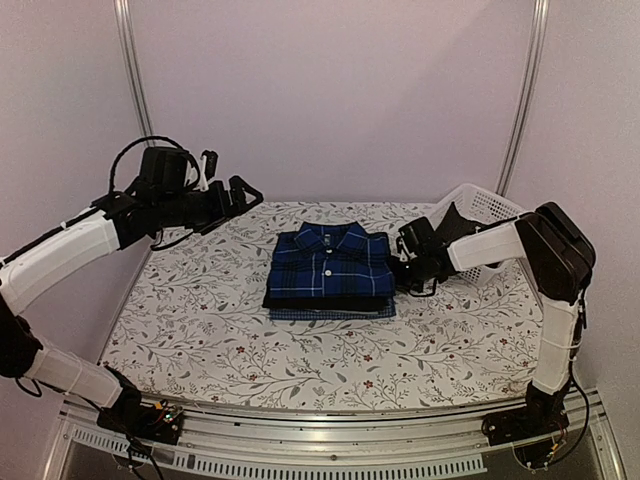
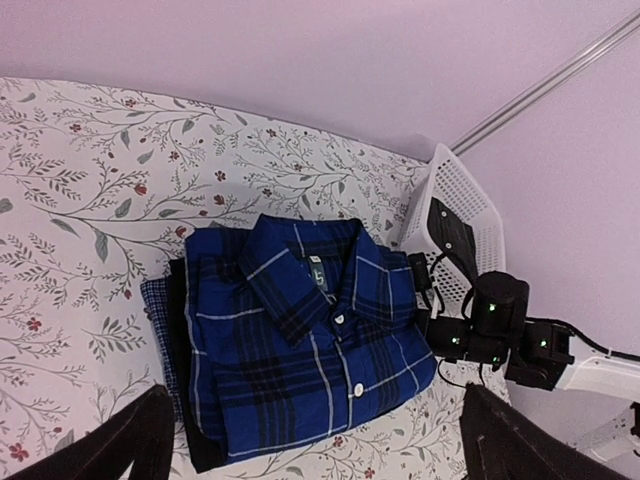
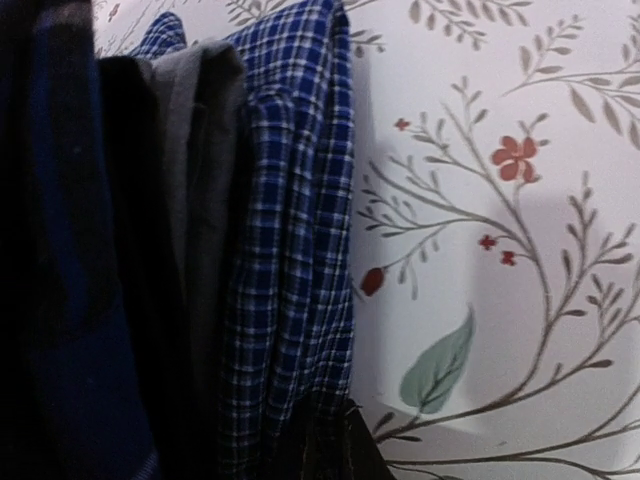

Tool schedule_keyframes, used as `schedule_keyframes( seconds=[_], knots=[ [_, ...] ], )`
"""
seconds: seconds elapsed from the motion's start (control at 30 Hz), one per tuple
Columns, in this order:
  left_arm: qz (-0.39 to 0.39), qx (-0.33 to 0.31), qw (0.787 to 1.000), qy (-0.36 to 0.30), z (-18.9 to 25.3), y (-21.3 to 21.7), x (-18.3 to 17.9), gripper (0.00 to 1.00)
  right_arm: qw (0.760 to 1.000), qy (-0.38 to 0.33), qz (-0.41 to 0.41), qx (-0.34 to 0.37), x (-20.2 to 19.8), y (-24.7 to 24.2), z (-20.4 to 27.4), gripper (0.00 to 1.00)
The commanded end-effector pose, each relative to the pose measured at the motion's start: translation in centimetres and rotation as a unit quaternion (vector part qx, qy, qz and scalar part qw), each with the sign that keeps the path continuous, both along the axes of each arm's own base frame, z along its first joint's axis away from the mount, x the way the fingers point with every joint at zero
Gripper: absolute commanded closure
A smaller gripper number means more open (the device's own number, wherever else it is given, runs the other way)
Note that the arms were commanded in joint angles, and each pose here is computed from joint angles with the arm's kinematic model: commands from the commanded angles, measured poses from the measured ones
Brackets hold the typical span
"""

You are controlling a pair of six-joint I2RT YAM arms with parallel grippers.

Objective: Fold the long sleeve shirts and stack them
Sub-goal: Move the square-folded shirt to the center of the board.

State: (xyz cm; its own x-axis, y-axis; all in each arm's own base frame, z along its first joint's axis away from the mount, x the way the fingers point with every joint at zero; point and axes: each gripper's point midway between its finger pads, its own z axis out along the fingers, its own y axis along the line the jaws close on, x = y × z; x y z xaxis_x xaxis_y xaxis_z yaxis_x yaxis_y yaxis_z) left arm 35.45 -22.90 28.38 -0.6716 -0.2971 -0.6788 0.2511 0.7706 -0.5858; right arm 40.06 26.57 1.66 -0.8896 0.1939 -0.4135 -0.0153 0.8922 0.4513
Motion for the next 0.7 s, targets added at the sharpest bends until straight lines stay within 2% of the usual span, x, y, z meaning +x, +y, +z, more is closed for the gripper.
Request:
schedule_keyframes(
  seconds=[0.0, 0.47, 0.67],
  knots=[
    [-0.01, 0.01, 1.0, -0.001, -0.2, 0.2, -0.9, 0.01, 0.999, 0.013, 0.034, 0.034, -0.7, 4.2, -0.7, 0.92],
    [-0.033, -0.011, 0.999, 0.008, -0.5, -0.7, -1.5, 0.01, 0.978, -0.002, 0.16, 0.133, -1.3, 19.2, 1.3, 0.9],
    [-0.064, -0.013, 0.997, 0.027, -1.8, -3.2, -1.9, 0.0, 0.978, -0.02, 0.167, 0.121, -0.9, 19.0, 2.7, 0.74]
  ],
)
